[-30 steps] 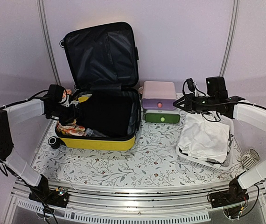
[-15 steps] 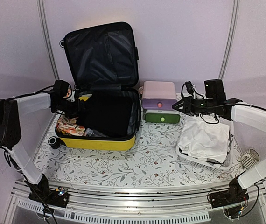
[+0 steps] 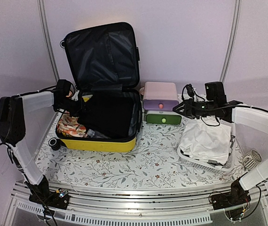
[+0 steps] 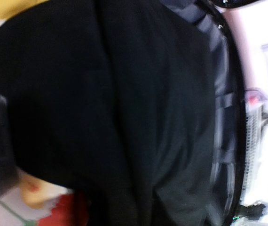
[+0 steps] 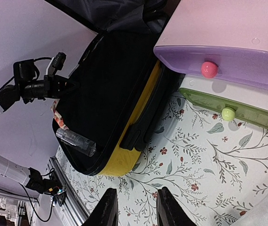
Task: Open, take out, and arrange the luggage
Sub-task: Pick up the clothes from the opened luggage, then pass from the left arm to the right
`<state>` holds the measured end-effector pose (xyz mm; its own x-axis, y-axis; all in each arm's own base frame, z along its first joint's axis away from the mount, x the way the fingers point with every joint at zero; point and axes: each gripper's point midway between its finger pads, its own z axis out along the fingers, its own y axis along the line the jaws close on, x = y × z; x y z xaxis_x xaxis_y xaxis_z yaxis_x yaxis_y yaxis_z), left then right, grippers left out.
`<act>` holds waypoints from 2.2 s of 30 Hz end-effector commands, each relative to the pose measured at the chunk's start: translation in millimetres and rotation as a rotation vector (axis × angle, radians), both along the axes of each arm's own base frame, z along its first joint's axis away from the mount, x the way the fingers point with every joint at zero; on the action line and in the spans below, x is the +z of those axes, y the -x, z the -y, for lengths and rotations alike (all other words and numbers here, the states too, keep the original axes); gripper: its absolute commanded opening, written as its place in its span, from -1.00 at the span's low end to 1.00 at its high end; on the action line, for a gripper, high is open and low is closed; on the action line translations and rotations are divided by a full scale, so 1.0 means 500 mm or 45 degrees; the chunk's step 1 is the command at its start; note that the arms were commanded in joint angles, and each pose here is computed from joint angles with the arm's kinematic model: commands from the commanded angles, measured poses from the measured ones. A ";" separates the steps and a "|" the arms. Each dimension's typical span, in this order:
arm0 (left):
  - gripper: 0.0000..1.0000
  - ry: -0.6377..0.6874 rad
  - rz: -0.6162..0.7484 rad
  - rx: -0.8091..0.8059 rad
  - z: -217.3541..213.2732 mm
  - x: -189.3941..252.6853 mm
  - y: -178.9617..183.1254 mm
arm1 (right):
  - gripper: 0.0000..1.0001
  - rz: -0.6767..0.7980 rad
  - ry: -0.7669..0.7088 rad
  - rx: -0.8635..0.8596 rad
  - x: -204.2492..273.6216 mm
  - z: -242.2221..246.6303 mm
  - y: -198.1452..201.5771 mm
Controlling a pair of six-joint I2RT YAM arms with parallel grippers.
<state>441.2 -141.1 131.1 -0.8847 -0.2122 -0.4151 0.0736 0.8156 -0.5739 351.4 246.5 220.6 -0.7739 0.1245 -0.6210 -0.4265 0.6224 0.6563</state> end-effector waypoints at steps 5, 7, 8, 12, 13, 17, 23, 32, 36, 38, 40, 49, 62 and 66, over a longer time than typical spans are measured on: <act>-1.00 0.314 0.146 -0.115 0.062 0.183 0.010 | -0.38 -0.021 -0.030 0.105 -0.002 -0.058 0.001; -1.00 0.393 0.189 -0.095 0.056 0.229 0.007 | -0.38 -0.010 -0.037 0.151 0.008 -0.089 0.004; -1.00 0.445 0.211 -0.089 0.055 0.253 0.009 | -0.37 -0.003 -0.042 0.176 0.013 -0.108 0.007; -1.00 0.594 0.294 -0.063 0.047 0.326 0.016 | -0.34 0.007 -0.080 0.291 0.031 -0.191 0.015; -1.00 0.616 0.313 -0.056 0.046 0.341 0.018 | -0.32 0.011 -0.097 0.322 0.036 -0.212 0.019; -1.00 0.652 0.368 -0.039 0.042 0.385 0.023 | -0.02 -0.063 -0.211 0.422 0.033 -0.284 0.032; -1.00 0.694 0.395 -0.033 0.039 0.415 0.023 | 0.62 -0.128 -0.219 0.409 0.024 -0.358 0.026; -1.00 0.818 0.589 -0.116 0.062 0.562 0.052 | 0.98 -0.119 -0.409 0.262 0.071 -0.286 -0.007; -1.00 0.856 0.632 -0.161 0.088 0.602 0.074 | 0.98 -0.181 -0.387 0.271 0.069 -0.294 -0.005; -1.00 0.872 0.641 -0.182 0.103 0.610 0.082 | 0.98 -0.211 -0.405 0.300 0.074 -0.302 0.003; -1.00 0.888 0.649 -0.194 0.117 0.615 0.086 | 0.98 -0.238 -0.410 0.299 0.072 -0.306 0.013; -1.00 0.883 0.690 -0.182 0.145 0.620 0.084 | 0.94 -0.137 -0.122 0.383 0.060 -0.351 0.115; -1.00 0.924 0.697 -0.253 0.201 0.634 0.097 | 1.00 -0.117 -0.143 0.287 0.035 -0.292 0.145; -1.00 0.961 0.701 -0.285 0.233 0.638 0.107 | 1.00 -0.125 -0.201 0.200 0.056 -0.237 0.127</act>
